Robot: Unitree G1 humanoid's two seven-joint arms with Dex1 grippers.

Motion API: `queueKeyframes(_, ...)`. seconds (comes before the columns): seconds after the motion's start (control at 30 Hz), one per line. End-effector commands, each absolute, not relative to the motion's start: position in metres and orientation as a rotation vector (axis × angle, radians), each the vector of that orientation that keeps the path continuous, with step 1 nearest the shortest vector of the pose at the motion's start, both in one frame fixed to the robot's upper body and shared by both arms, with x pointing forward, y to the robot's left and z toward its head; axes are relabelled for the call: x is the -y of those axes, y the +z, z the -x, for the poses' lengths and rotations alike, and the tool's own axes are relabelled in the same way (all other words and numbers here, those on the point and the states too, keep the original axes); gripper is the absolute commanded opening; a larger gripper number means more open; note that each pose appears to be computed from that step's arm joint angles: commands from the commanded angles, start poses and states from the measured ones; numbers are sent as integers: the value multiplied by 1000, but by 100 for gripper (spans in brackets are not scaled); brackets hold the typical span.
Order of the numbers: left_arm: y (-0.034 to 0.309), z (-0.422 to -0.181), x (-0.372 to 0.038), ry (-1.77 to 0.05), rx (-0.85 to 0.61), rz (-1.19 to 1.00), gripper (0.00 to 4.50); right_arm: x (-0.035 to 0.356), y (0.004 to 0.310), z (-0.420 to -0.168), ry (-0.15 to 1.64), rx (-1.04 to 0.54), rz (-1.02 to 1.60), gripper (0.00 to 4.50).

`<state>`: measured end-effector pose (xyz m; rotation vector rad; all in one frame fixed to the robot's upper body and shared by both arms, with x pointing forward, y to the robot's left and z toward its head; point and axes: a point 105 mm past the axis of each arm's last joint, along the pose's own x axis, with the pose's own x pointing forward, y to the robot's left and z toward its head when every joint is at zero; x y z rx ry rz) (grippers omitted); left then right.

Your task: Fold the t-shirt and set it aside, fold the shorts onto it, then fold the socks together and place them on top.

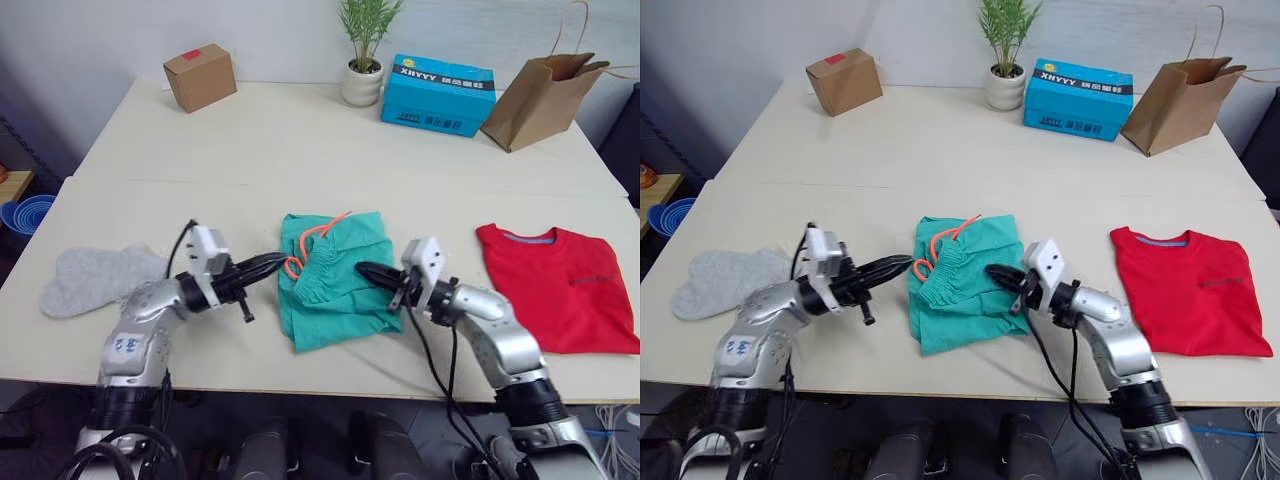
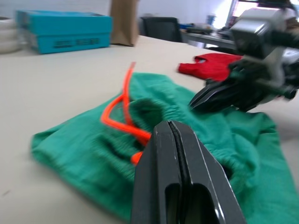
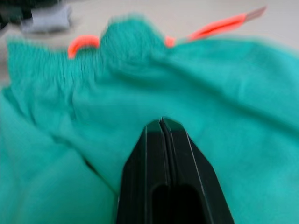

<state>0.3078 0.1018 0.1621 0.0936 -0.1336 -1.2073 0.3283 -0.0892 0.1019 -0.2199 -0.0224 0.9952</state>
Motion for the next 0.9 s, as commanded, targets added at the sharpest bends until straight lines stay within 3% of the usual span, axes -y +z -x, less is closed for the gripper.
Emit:
queueKeyframes(0.03, 153, -313, -63, -1318, 116, -173, 0, 77, 92, -325, 1018, 51, 310, 9)
queueKeyframes(0.13, 144, -329, -48, -1296, 79, -203, 0, 69, 89, -320, 1042, 63, 320, 9)
queueKeyframes(0.27, 121, -364, -52, -1111, 2, -231, 0, 61, 85, -307, 1104, 78, 329, 9)
queueKeyframes(0.6, 106, -383, -74, -962, -41, -168, 0, 66, 83, -288, 1151, 58, 277, 9)
queueKeyframes(0.7, 123, -380, -71, -999, 41, -78, 0, 72, 92, -286, 1141, 61, 234, 9)
queueKeyframes(0.9, 154, -349, -66, -1189, 202, 10, 0, 84, 128, -316, 1009, 130, 35, 9)
